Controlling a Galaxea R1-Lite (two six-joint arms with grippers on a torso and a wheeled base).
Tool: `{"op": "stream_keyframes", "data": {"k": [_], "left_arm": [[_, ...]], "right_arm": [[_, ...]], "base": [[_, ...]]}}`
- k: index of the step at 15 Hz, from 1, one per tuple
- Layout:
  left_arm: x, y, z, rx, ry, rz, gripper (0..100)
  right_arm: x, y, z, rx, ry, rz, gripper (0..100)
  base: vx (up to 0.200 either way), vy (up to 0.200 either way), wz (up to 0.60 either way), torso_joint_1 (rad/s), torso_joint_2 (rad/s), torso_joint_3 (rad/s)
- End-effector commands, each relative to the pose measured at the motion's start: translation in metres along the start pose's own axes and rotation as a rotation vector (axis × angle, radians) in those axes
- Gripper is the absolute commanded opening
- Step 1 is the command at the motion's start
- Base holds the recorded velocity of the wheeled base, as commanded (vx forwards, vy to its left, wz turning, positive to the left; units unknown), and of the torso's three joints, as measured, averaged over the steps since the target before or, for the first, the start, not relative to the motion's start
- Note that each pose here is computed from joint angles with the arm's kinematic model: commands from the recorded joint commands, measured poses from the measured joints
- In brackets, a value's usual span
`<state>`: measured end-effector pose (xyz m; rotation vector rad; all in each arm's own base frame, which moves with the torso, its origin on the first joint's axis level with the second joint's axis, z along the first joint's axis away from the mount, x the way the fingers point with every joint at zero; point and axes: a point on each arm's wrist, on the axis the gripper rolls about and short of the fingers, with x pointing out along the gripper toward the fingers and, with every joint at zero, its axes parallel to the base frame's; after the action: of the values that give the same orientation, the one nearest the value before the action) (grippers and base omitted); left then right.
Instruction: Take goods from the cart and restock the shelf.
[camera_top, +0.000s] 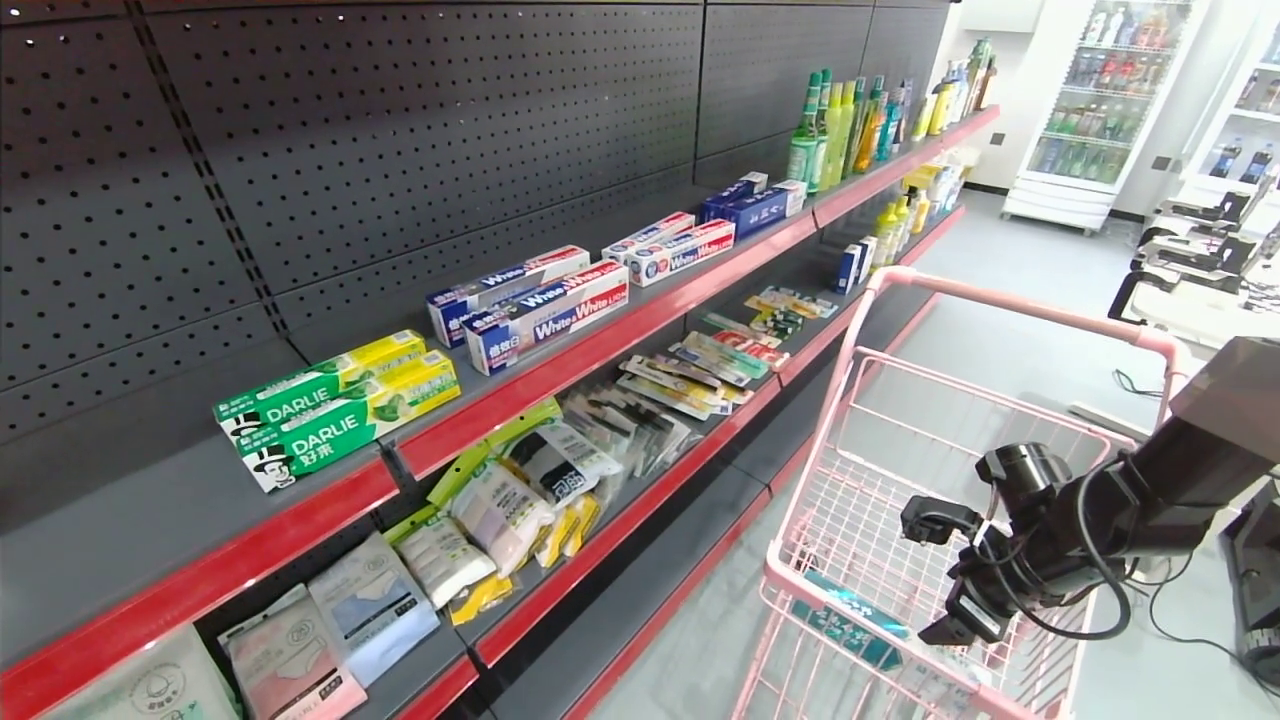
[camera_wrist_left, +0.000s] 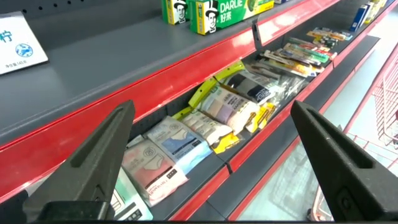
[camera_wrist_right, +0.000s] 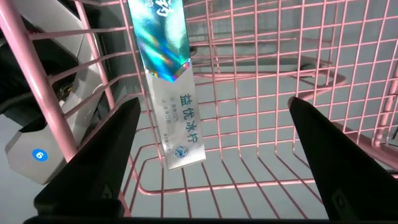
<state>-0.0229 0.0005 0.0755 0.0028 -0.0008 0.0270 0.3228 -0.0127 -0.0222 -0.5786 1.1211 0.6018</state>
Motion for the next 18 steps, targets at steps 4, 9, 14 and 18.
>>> {"op": "stream_keyframes", "data": {"k": [4, 9, 14, 18], "left_arm": [[0.0, 0.0, 0.0, 0.0, 0.001, 0.001, 100], [0.0, 0.0, 0.0, 0.0, 0.001, 0.001, 100], [0.0, 0.0, 0.0, 0.0, 0.001, 0.001, 100], [0.0, 0.0, 0.0, 0.0, 0.001, 0.001, 100]], "right_arm": [[0.003, 0.005, -0.003, -0.002, 0.014, 0.02, 100], [0.005, 0.005, -0.003, -0.002, 0.015, 0.024, 100], [0.007, 0.007, -0.002, -0.001, -0.016, 0.064, 100], [0.018, 0.013, 0.002, -0.019, -0.027, 0.109, 100]], "base": [[0.0, 0.0, 0.0, -0.041, 0.09, 0.052], [0.0, 0.0, 0.0, -0.182, 0.42, 0.232], [0.0, 0.0, 0.0, -0.03, 0.09, 0.05], [0.0, 0.0, 0.0, 0.0, 0.0, 0.0]]}}
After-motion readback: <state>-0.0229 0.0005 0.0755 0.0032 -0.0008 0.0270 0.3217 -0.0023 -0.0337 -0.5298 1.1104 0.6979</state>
